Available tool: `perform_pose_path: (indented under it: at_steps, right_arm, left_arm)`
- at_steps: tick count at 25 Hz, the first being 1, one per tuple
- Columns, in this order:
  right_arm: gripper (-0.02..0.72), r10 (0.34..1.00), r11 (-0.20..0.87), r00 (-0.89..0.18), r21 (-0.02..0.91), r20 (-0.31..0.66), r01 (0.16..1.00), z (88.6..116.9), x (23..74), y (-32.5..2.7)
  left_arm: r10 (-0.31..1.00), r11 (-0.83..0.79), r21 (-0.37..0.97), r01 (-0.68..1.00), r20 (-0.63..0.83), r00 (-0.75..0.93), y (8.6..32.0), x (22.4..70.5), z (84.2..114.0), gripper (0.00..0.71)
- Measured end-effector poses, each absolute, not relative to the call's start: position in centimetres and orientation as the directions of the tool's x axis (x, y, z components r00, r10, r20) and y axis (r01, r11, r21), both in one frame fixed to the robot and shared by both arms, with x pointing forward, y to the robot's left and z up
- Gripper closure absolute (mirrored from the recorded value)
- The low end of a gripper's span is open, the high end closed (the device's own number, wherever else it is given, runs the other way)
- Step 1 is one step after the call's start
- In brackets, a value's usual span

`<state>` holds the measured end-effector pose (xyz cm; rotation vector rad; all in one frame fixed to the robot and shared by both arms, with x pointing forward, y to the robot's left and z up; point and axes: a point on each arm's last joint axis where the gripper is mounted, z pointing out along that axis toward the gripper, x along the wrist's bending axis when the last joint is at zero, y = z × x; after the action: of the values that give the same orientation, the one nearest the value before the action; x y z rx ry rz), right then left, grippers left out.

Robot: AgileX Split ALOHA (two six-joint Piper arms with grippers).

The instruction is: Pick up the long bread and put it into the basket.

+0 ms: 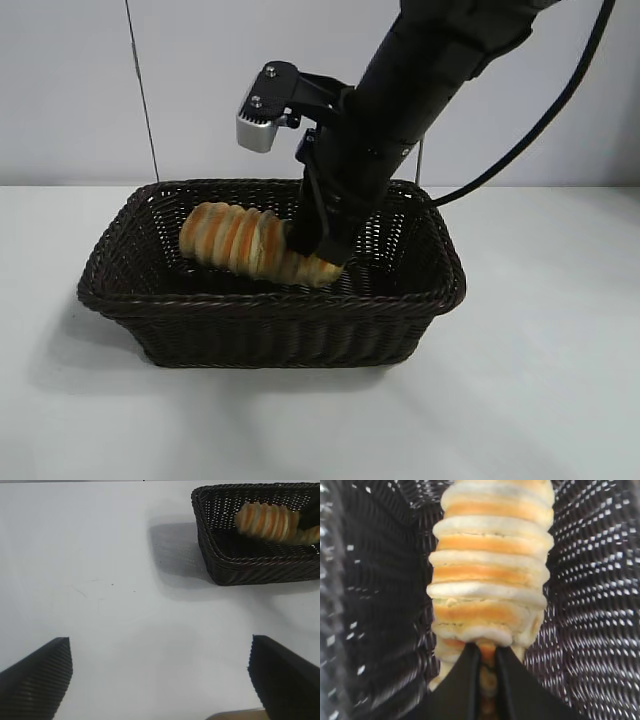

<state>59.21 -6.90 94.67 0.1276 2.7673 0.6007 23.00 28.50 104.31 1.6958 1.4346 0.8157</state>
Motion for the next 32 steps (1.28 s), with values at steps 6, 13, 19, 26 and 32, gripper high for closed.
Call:
perform_pose_path:
  at_steps: [6, 13, 19, 26, 32]
  right_arm:
    - [0.574, 0.168, 0.903, -0.942, 0.428, -0.292, 0.029, 94.8, 59.4, -6.9]
    - [0.224, 0.197, 0.891, -0.927, 0.453, -0.318, 0.034, 95.8, 59.5, -6.9]
    - [0.120, 0.365, 0.814, -0.881, 0.563, -0.301, 0.145, 100.2, 59.1, -7.2]
    - [0.027, 0.663, 0.619, -0.745, 0.617, -0.079, 0.485, 104.9, 59.6, -8.3]
    - [0.011, 0.892, 0.380, -0.451, 0.533, 0.004, 0.756, 108.5, 61.6, -12.8]
  left_arm:
    - [0.986, -0.084, 0.860, 0.504, -0.001, 0.166, 28.5, 23.0, 104.3, 0.023]
    - [0.986, -0.084, 0.860, 0.504, -0.001, 0.166, 28.5, 23.0, 104.3, 0.023]
    - [0.986, -0.084, 0.860, 0.504, -0.001, 0.166, 28.5, 23.0, 104.3, 0.023]
    - [0.986, -0.084, 0.860, 0.504, -0.001, 0.166, 28.5, 23.0, 104.3, 0.023]
    - [0.986, -0.084, 0.860, 0.504, -0.001, 0.166, 28.5, 23.0, 104.3, 0.023]
